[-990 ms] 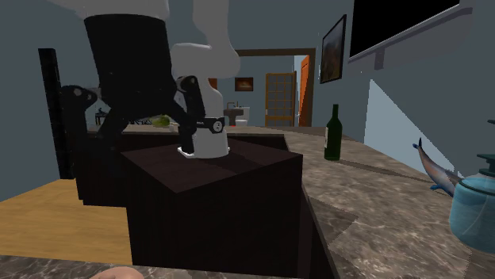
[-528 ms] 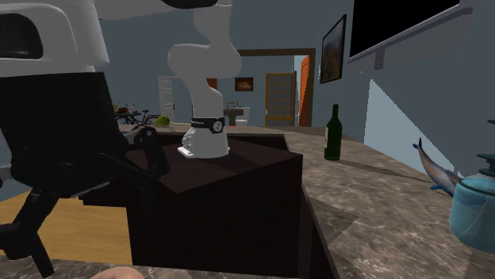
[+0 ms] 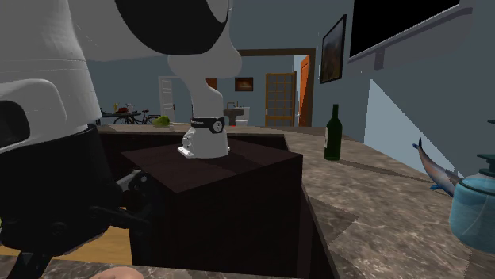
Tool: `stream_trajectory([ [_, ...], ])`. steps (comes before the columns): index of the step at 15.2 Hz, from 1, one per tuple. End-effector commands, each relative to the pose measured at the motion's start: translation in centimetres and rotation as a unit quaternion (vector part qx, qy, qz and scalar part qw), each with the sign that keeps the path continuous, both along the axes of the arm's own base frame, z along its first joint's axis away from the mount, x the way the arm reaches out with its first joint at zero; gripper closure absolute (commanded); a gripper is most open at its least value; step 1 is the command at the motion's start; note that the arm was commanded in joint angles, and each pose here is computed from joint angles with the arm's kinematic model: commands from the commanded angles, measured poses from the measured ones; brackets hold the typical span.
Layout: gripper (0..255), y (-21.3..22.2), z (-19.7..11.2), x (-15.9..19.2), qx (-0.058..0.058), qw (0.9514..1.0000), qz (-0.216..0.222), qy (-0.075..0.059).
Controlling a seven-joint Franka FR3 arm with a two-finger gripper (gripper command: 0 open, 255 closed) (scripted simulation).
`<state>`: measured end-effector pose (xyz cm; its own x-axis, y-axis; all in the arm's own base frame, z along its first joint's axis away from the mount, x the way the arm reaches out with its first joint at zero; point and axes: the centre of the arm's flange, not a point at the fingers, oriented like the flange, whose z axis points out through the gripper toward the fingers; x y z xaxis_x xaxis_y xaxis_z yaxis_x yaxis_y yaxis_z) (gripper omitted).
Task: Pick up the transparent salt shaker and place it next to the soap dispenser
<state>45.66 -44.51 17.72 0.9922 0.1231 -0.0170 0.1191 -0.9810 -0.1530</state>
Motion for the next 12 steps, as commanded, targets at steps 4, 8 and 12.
stream_trajectory([
  [4, 0, 0.12, -0.74, -0.22, 0.0, 1.0, 0.0, 0.0],
  [8, 0, 0.12, -0.73, -0.22, 0.0, 1.0, 0.0, 0.0],
  [12, 255, 0.13, -0.74, -0.21, 0.0, 1.0, 0.0, 0.0],
])
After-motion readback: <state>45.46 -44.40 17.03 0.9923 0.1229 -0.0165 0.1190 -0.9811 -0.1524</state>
